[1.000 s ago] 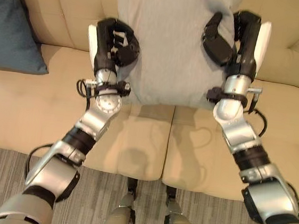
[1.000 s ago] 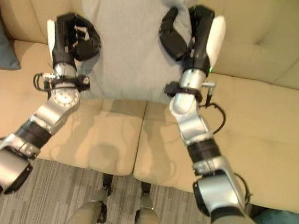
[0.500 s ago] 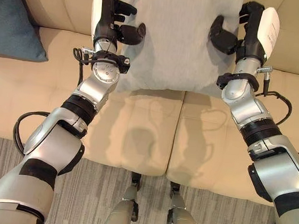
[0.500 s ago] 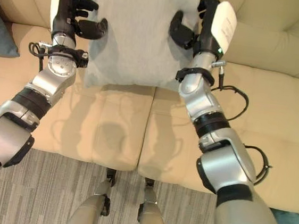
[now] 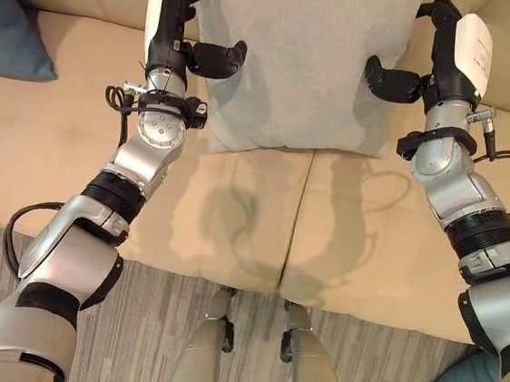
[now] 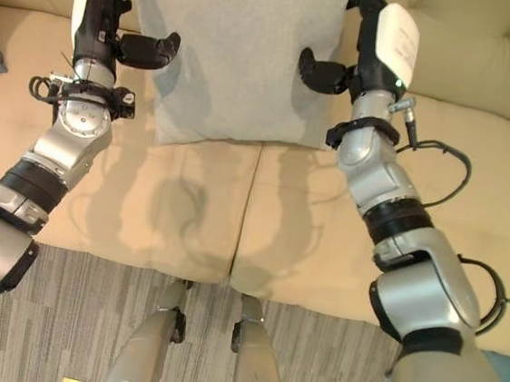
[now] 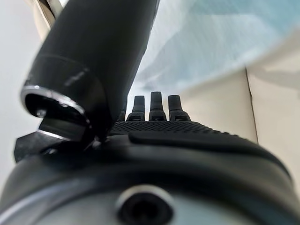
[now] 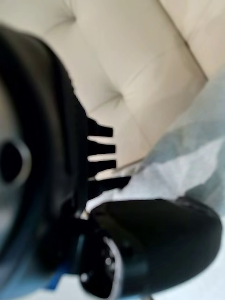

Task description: Pick up all the scattered cushions and arrange them neatly on the sofa.

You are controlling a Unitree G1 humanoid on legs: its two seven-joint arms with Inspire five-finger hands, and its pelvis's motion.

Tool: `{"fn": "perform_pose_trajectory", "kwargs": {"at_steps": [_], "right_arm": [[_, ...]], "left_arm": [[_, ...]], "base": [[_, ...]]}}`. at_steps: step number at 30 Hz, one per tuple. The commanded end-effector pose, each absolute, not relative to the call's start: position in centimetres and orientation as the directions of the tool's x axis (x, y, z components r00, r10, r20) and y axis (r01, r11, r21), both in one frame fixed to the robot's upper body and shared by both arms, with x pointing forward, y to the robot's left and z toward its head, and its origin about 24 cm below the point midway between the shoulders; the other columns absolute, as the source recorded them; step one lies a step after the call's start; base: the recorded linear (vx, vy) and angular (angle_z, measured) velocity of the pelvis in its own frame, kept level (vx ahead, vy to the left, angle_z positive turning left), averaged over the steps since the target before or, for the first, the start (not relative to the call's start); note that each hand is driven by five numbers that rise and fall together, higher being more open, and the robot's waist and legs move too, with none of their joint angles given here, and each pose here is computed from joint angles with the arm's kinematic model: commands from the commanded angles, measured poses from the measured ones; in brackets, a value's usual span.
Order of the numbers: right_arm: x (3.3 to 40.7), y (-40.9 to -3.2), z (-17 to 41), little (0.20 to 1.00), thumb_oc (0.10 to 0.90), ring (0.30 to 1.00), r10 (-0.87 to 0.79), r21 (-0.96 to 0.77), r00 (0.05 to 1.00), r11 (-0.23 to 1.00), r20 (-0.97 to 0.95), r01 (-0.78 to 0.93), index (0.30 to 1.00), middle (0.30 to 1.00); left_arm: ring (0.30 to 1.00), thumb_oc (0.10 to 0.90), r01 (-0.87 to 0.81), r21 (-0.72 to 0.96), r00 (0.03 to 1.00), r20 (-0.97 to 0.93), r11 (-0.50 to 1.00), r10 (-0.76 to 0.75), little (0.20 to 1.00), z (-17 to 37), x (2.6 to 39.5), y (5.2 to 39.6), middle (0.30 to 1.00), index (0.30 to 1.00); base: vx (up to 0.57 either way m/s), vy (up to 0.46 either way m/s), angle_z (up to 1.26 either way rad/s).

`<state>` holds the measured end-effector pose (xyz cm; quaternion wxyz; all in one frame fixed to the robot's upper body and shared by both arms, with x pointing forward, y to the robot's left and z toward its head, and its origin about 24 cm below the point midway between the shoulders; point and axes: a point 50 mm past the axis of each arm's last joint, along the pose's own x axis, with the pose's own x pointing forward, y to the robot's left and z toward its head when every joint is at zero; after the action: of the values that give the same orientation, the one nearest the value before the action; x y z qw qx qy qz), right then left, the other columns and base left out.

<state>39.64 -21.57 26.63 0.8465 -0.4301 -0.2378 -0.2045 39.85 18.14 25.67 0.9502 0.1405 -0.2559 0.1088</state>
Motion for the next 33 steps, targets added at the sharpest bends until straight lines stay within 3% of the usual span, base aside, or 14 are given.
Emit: {"fn": "perform_pose_trajectory", "kwargs": {"at_steps": [1,4,6,8,16,25,30,31,32,33], "right_arm": [[38.3,-20.8,29.2,0.900,0.800,0.900,-0.104,-0.505,0.696,0.614,0.710,0.607,0.900,0.900],[37.8,-21.4,28.1,0.900,0.800,0.900,-0.151,-0.456,0.686,0.643,0.712,0.615,0.900,0.900],[36.8,-22.0,26.7,0.900,0.800,0.900,-0.245,-0.333,0.651,0.701,0.718,0.631,0.900,0.900],[36.6,-22.2,26.1,0.900,0.800,0.900,-0.268,-0.310,0.650,0.711,0.711,0.631,0.900,0.900],[34.9,-22.2,21.8,0.900,0.800,0.900,-0.237,-0.228,0.748,0.858,0.621,0.461,0.900,0.900],[32.5,-21.1,18.8,0.900,0.800,0.900,-0.165,-0.094,0.805,0.960,0.570,0.264,0.900,0.900],[31.0,-21.9,16.6,0.900,0.800,0.900,-0.189,-0.034,0.828,0.969,0.527,0.243,0.900,0.900],[30.6,-22.1,16.2,0.900,0.800,0.900,-0.198,-0.020,0.830,0.969,0.521,0.244,0.900,0.900],[30.2,-22.3,15.5,0.900,0.800,0.900,-0.210,-0.001,0.837,0.970,0.505,0.244,0.900,0.900],[29.9,-22.5,15.0,0.900,0.800,0.900,-0.218,0.009,0.841,0.969,0.494,0.246,0.900,0.900]], "left_arm": [[0.900,0.800,-0.329,0.046,0.739,0.634,0.943,0.227,0.900,27.7,38.4,20.2,0.900,0.900],[0.900,0.800,-0.316,-0.064,0.742,0.605,0.947,0.289,0.900,26.0,37.9,20.1,0.900,0.900],[0.900,0.800,-0.306,-0.204,0.754,0.544,0.930,0.368,0.900,23.5,37.3,20.0,0.900,0.900],[0.900,0.800,-0.305,-0.229,0.763,0.522,0.924,0.381,0.900,22.7,37.2,20.0,0.900,0.900],[0.900,0.800,-0.291,-0.155,0.843,0.425,0.944,0.330,0.900,19.5,37.4,20.2,0.900,0.900],[0.900,0.800,-0.298,-0.209,0.810,0.462,0.931,0.363,0.900,21.8,37.7,20.7,0.900,0.900],[0.900,0.800,-0.297,-0.235,0.794,0.477,0.925,0.376,0.900,23.1,37.9,21.1,0.900,0.900],[0.469,0.513,-0.298,-0.233,0.789,0.485,0.926,0.376,0.469,23.5,37.9,21.3,0.469,0.469],[0.300,0.400,-0.300,-0.226,0.784,0.495,0.927,0.374,0.300,24.0,38.0,21.4,0.300,0.300],[0.300,0.400,-0.300,-0.226,0.778,0.504,0.927,0.375,0.300,24.3,37.9,21.4,0.300,0.300]], "base": [[-0.03,0.002,0.10],[-0.01,0.001,-0.03],[-0.01,0.005,-0.10],[0.00,0.005,-0.04],[0.01,0.035,-0.06],[0.03,0.070,-0.19],[0.04,0.055,-0.16],[0.05,0.072,-0.06],[0.05,0.070,-0.05],[0.06,0.060,-0.03]]}}
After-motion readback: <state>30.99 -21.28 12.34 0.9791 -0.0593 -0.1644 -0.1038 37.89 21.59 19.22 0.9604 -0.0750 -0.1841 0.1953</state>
